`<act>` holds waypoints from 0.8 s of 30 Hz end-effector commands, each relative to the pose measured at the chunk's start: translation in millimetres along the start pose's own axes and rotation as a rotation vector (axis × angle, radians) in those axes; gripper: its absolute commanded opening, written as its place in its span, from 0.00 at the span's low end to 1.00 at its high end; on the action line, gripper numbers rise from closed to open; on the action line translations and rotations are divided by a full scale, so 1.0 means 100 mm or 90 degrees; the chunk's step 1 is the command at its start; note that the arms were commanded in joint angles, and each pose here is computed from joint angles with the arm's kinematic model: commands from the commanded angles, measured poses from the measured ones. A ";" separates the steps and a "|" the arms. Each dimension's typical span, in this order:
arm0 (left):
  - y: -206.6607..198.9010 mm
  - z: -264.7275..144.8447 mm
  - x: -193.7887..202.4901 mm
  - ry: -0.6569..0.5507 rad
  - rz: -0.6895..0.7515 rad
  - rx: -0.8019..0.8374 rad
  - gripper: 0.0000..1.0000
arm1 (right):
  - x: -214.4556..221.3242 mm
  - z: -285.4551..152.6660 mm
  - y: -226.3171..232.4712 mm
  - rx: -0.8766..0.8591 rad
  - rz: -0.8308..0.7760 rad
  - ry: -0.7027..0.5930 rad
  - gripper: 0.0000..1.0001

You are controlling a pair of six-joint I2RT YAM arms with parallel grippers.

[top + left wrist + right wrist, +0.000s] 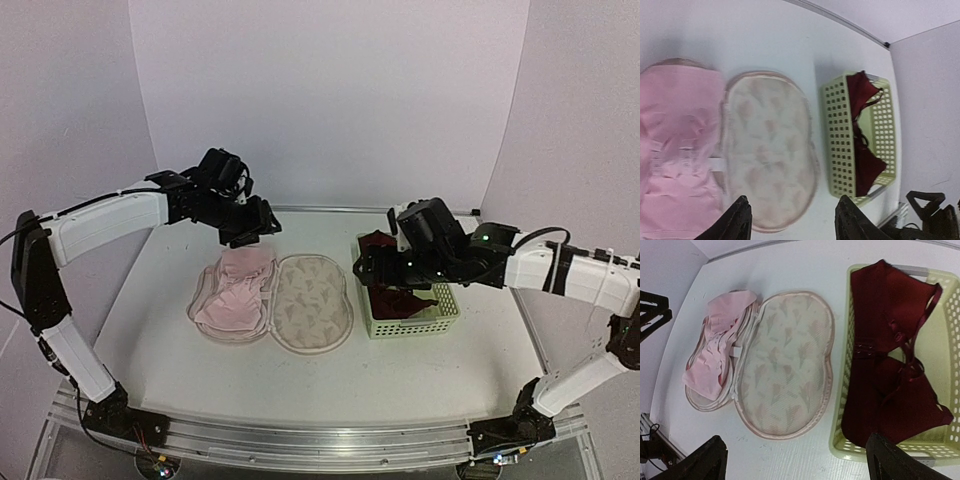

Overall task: Unzip the laundry bag and remove the bra
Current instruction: Pick up the bra from the laundry bag.

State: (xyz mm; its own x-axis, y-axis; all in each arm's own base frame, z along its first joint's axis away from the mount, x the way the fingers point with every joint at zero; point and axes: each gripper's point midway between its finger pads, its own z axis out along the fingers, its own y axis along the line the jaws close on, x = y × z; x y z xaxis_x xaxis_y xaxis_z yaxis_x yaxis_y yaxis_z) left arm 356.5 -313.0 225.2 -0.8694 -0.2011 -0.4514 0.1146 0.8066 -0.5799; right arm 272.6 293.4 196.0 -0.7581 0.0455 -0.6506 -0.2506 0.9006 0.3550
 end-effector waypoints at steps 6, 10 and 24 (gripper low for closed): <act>0.92 -0.63 -0.04 -0.055 0.039 -0.154 0.64 | -0.13 0.41 1.04 -0.210 -0.002 0.091 0.98; 1.28 -0.74 0.01 -0.057 0.010 -0.183 0.65 | -0.13 0.71 1.35 -0.256 0.005 0.135 0.98; 1.96 -0.57 0.41 0.002 -0.066 -0.210 0.65 | -0.06 1.67 1.79 -0.298 0.135 0.193 0.90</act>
State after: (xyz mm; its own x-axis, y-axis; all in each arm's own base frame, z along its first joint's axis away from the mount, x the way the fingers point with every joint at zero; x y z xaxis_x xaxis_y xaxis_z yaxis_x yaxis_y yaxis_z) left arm 308.9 -129.3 126.3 -0.8885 -0.2792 -0.3641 -0.1595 0.9320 -0.3254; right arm 318.8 498.4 118.5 -0.9431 -0.0556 -0.3277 -0.2755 0.6822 0.6773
